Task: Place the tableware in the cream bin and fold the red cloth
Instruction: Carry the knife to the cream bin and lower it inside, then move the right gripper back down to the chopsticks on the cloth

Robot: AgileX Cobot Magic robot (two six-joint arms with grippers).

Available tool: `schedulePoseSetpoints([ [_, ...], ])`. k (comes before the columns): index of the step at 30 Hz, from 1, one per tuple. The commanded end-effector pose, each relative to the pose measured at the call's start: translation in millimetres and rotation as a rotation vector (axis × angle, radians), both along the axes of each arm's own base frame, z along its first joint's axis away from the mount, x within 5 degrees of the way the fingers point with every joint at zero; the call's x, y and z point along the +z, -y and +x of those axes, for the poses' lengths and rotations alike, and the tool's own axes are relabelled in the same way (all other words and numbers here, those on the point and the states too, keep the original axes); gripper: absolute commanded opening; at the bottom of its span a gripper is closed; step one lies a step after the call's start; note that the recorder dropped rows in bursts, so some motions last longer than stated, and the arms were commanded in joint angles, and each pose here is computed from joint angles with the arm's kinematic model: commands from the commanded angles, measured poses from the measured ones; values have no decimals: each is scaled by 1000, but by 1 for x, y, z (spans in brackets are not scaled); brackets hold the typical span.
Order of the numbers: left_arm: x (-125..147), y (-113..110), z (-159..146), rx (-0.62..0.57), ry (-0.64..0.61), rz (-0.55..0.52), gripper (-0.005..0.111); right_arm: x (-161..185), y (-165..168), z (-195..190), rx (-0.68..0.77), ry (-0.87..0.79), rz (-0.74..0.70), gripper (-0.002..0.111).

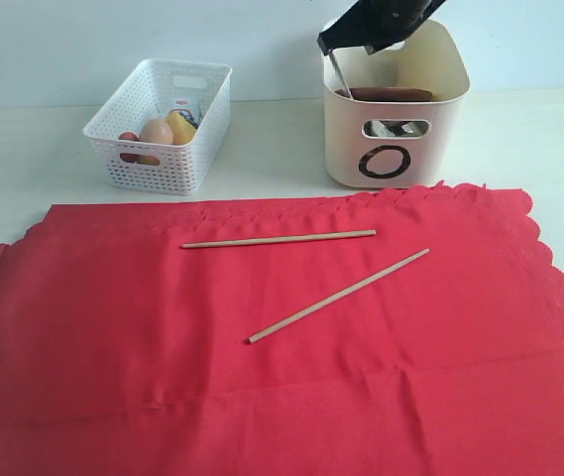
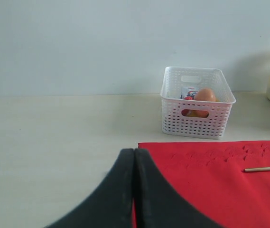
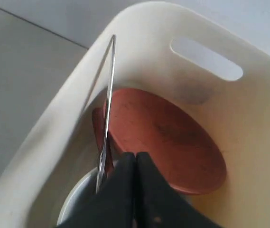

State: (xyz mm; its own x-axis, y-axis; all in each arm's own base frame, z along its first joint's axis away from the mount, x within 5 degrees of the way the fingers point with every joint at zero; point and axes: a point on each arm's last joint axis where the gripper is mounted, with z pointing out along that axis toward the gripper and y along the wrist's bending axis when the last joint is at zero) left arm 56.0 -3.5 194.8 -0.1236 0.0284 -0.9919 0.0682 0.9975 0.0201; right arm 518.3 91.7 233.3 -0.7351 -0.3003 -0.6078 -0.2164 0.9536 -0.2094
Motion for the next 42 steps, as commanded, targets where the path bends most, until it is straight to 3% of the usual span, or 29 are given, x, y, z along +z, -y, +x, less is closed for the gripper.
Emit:
schedulePoseSetpoints([
  [1, 0, 0, 0, -1, 5, 1, 0, 2, 6, -2, -47, -27, -2, 0],
  [5, 0, 0, 0, -1, 5, 1, 0, 0, 13, -6, -131, -72, -51, 4],
  [12, 0, 0, 0, -1, 5, 1, 0, 0, 21, -22, -213, -235, -105, 25],
  [15, 0, 0, 0, -1, 5, 1, 0, 20, 23, -32, -189, -277, -135, 27],
  [20, 0, 0, 0, -1, 5, 1, 0, 71, 24, -49, -146, -191, -110, 26],
  [28, 0, 0, 0, -1, 5, 1, 0, 120, 12, -87, 10, -165, 64, 24],
  [33, 0, 0, 0, -1, 5, 1, 0, 105, 11, -106, 48, -257, 75, 24],
  [42, 0, 0, 0, -1, 5, 1, 0, 30, -11, -141, 289, -564, 219, 24],
])
